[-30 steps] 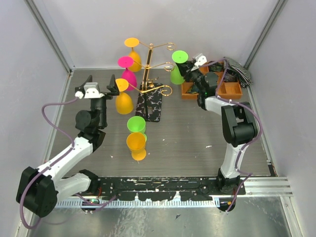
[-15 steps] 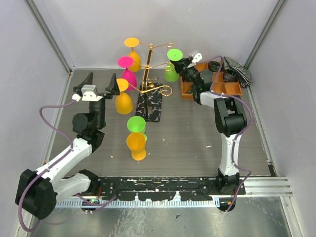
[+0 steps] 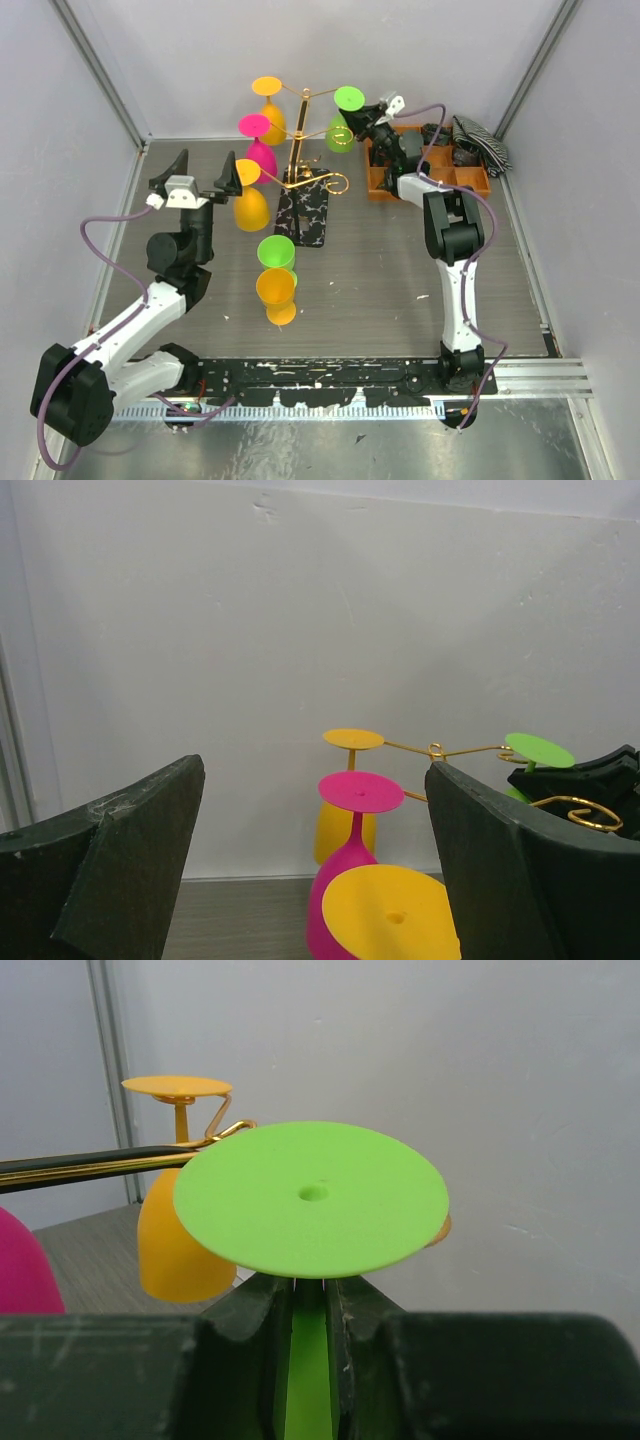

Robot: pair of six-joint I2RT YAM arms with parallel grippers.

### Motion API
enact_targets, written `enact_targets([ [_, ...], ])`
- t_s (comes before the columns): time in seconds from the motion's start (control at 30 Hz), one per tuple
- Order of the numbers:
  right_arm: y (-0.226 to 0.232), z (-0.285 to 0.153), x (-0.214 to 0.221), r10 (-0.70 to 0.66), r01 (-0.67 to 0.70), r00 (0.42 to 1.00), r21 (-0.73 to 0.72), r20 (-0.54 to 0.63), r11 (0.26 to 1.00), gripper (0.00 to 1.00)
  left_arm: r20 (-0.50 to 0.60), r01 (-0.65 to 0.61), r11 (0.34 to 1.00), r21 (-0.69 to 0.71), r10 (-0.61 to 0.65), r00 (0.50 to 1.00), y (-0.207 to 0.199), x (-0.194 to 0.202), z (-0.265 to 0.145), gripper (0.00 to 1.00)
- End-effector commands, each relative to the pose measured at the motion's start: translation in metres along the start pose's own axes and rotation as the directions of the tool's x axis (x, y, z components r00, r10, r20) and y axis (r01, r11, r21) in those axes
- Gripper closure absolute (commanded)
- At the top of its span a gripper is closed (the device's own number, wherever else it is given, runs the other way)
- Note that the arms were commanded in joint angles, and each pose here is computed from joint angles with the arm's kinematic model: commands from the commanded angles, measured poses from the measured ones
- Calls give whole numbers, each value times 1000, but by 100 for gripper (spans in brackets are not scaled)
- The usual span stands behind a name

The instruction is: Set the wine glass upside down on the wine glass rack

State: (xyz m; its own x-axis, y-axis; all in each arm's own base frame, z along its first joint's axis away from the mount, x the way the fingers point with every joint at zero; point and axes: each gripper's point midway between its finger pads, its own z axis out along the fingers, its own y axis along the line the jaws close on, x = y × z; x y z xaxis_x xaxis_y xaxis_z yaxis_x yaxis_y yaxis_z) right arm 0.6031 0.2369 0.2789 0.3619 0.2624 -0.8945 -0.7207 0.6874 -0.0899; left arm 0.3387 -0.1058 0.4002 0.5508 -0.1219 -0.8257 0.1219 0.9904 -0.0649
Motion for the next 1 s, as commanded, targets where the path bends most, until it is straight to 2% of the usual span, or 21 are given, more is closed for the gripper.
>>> enact_targets([
  [0.0,5,21,-28,-58,60,995,-23,80,998,99,41,4,1000,-27,-3,999,5,-9,-1,2],
  [0.57,3,51,-10,-67,63,995,54,72,997,99,49,-26,999,-47,29,998,11,-9,-4,2],
  [0.97,-41,44,7,-102,78,992,276,75,958,99,47,-47,998,-50,49,998,12,-8,-5,2],
])
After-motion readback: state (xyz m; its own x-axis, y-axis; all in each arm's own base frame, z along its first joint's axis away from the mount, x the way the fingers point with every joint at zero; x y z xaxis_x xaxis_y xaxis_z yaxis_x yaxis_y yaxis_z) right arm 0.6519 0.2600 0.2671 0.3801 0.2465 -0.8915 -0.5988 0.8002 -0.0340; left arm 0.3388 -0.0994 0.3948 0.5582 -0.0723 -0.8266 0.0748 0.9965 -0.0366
